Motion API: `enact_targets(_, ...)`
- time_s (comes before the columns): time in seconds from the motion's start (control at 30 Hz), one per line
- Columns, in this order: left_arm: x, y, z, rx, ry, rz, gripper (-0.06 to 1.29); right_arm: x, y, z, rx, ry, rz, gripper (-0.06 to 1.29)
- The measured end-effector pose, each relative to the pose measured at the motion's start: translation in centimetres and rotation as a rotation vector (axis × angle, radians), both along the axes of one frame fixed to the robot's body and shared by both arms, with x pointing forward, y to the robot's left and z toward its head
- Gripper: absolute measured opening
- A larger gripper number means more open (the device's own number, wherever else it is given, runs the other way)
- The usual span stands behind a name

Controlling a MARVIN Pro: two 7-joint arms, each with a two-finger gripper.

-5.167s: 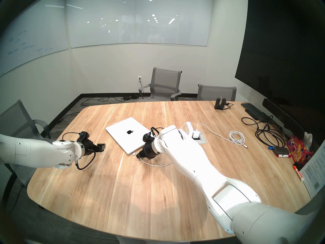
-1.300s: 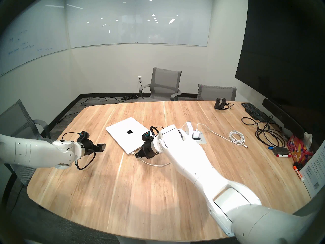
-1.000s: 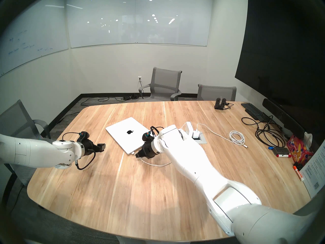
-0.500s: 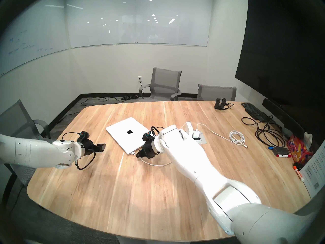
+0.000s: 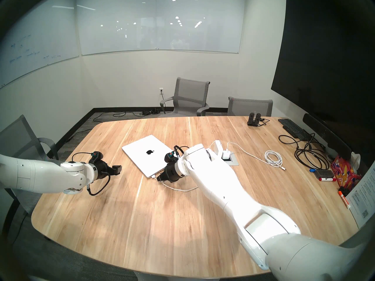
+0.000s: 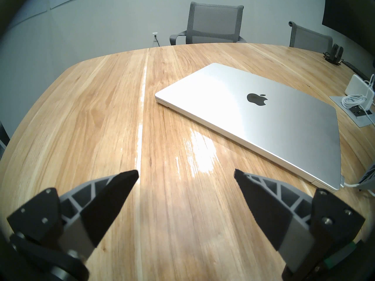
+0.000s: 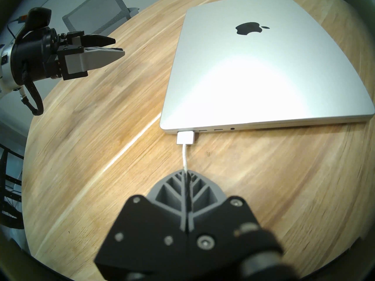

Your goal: Plug the charging cable into the port of a MacBook

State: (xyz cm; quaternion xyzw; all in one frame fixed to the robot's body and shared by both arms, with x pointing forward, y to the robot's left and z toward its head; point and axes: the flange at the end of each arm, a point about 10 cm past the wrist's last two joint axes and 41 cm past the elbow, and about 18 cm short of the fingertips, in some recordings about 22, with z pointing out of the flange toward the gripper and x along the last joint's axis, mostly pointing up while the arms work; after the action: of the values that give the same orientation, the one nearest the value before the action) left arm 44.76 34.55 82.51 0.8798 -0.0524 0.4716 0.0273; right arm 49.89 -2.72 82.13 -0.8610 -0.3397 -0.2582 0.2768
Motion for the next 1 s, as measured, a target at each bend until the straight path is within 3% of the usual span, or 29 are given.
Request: enact_targets(1.0,0.0,0.0,0.0,0.000,0.000,0.000,1.27,0.3,0.3,1.5,0.019,-0.033,0.000,-0.02)
